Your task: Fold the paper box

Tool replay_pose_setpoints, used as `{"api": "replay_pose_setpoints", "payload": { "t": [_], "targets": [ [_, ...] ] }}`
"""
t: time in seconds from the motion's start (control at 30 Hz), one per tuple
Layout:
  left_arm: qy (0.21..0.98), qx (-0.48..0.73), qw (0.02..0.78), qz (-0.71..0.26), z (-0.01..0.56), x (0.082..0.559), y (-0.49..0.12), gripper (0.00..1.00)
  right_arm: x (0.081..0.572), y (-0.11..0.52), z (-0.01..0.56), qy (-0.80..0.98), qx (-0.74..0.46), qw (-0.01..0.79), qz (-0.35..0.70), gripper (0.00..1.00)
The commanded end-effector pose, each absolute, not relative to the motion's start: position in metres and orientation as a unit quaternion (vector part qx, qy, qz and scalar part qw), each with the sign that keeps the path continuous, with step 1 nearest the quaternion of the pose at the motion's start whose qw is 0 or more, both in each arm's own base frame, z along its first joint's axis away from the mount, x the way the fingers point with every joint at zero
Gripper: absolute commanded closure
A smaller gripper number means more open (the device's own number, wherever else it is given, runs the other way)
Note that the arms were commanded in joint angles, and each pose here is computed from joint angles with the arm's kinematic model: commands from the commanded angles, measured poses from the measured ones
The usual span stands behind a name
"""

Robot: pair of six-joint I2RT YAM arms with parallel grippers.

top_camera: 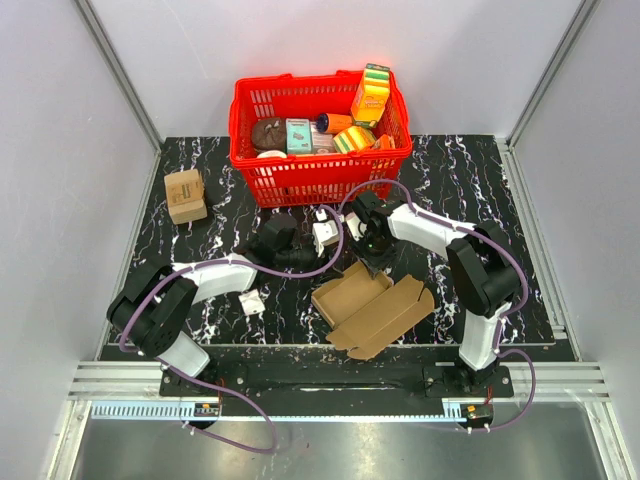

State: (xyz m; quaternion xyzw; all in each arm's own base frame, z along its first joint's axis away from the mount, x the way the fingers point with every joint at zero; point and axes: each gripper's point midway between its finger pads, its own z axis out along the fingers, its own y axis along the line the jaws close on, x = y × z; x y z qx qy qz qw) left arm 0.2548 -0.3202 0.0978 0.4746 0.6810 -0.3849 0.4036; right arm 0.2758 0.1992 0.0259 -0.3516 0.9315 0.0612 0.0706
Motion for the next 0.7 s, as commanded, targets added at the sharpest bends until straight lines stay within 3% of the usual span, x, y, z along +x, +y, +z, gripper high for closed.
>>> {"api": "replay_pose_setpoints", "payload": {
  "t": [0.0,0.3,0.67],
  "targets": [
    [0.655,0.484,0.431,-0.388,0.118,0.264,-0.33,0.44,0.286,0.21,0.053,0.922,-0.36,0.124,0.072,0.6],
    [0.658,0.479,0.435,-0.384,0.118,0.267,-0.329,0.44,0.289,0.222,0.073,0.915,-0.359,0.153,0.105,0.47],
    [0.659,0.478,0.434,-0.387,0.118,0.267,-0.33,0.44,0.29,0.227,0.072,0.914,-0.357,0.153,0.113,0.48]
  ]
}}
